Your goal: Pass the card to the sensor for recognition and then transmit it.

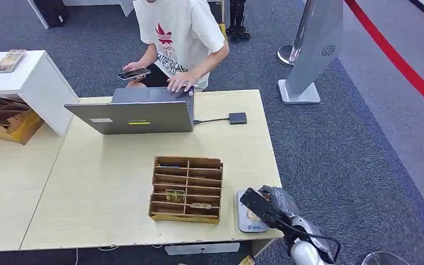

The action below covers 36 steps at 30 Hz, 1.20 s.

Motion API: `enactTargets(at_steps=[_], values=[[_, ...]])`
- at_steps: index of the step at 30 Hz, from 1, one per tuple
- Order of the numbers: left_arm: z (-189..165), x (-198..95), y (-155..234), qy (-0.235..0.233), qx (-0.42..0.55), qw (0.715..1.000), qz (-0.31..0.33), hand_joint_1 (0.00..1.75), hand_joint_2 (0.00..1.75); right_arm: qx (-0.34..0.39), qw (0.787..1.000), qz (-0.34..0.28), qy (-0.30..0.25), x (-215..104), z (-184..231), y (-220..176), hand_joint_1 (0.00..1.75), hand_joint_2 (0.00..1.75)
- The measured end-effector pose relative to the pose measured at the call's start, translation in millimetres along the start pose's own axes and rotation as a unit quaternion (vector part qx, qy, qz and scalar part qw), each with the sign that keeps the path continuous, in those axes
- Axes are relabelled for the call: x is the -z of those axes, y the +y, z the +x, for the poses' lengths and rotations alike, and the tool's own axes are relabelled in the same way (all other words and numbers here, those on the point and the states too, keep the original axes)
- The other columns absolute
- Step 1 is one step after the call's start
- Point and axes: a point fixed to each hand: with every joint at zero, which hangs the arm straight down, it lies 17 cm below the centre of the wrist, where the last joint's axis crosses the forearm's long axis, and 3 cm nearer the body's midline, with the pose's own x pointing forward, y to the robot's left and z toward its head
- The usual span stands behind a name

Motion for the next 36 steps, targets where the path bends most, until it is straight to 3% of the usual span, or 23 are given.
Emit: enactTargets(at_steps=[21, 25, 30, 36], values=[[0.4, 0.1, 2.0, 0.000, 0.001, 1.000, 0.001, 0.00, 0.00, 0.000, 1.000, -0.001, 0.000, 0.1, -0.1, 0.1, 1.75, 1.75], [0.5, 0.1, 1.9, 0.000, -0.003, 1.000, 0.001, 0.00, 0.00, -0.011, 1.000, -0.024, -0.011, 0.0, 4.4, -7.2, 1.75, 1.75], [1.5, 0.2, 0.6, -0.003, -0.013, 1.000, 0.004, 0.00, 0.00, 0.003, 0.986, -0.132, -0.106, -14.4, 61.8, -46.2, 1.75, 1.75], [5.1, 0.1, -5.0, -0.010, -0.007, 1.000, 0.008, 0.00, 0.00, 0.064, 0.916, -0.311, -0.244, -73.1, 152.3, -124.4, 1.75, 1.75]])
